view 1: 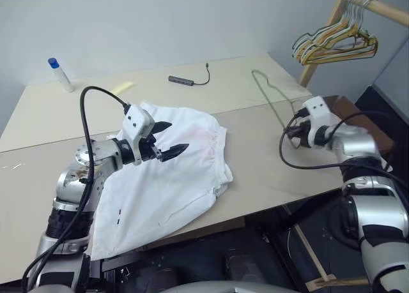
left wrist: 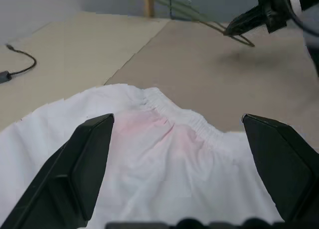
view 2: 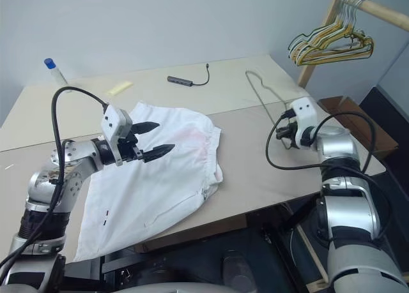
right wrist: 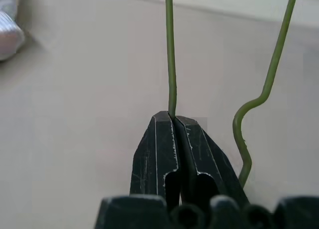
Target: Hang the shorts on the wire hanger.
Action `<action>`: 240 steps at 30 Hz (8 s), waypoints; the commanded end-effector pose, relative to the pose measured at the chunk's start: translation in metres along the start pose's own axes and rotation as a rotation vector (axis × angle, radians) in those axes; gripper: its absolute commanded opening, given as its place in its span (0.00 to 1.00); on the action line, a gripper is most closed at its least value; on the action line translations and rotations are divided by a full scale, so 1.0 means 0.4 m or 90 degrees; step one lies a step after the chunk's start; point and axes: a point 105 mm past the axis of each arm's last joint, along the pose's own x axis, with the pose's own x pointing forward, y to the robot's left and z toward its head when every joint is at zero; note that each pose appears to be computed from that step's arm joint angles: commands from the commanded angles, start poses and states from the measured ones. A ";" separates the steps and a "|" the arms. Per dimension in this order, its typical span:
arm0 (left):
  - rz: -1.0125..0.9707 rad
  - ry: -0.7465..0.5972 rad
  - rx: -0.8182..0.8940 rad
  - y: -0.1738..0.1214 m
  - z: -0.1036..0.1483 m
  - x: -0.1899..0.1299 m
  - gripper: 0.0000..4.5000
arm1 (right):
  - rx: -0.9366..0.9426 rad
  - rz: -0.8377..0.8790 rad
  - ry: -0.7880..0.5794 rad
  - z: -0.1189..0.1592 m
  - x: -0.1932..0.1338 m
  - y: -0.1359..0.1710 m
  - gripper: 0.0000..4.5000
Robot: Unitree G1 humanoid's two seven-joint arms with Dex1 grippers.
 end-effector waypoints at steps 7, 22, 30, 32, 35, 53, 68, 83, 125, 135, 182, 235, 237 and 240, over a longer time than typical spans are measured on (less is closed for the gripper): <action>-0.031 -0.280 -0.369 -0.015 0.120 0.018 0.99 | -0.298 0.070 -0.273 0.161 -0.074 0.256 0.01; -0.009 -0.360 -0.482 -0.007 0.169 0.049 0.99 | -0.354 0.110 -0.360 0.220 -0.084 0.410 0.01; 0.043 -0.366 -0.487 0.014 0.154 0.062 0.51 | -0.372 0.123 -0.357 0.204 -0.090 0.431 0.00; 0.052 -0.370 -0.493 0.022 0.152 0.063 0.36 | -0.377 0.125 -0.355 0.200 -0.092 0.437 0.00; 0.055 -0.376 -0.499 0.028 0.150 0.061 0.15 | -0.381 0.129 -0.355 0.197 -0.093 0.443 0.00; 0.016 -0.391 -0.367 0.025 0.180 0.012 0.00 | -0.378 0.160 -0.384 0.214 -0.118 0.470 0.72; -0.299 -0.388 -0.172 0.014 0.259 -0.232 0.00 | 0.059 0.671 -0.097 0.143 -0.232 0.394 0.93; -0.336 -0.405 -0.173 0.016 0.262 -0.237 0.00 | 0.045 0.746 -0.047 0.210 -0.142 0.541 0.93; -0.208 -0.216 -0.127 0.034 0.101 -0.087 0.69 | 0.114 0.695 -0.124 0.274 -0.130 0.525 0.00; -0.127 0.038 0.101 0.023 -0.031 -0.026 0.99 | 0.334 0.518 0.018 0.094 -0.177 0.345 0.00; -0.164 0.155 0.266 -0.012 -0.074 -0.040 0.99 | 0.573 0.438 0.320 -0.252 -0.225 0.243 0.00; -0.134 -0.044 0.257 0.008 0.130 -0.079 0.99 | -0.160 0.421 0.094 0.023 -0.006 0.241 0.00; -0.156 -0.109 0.263 0.014 0.212 -0.106 0.99 | -0.209 0.418 0.077 0.034 -0.003 0.261 0.00; -0.159 -0.090 0.323 0.046 0.253 -0.126 0.99 | -0.296 0.411 0.063 0.046 0.004 0.283 0.00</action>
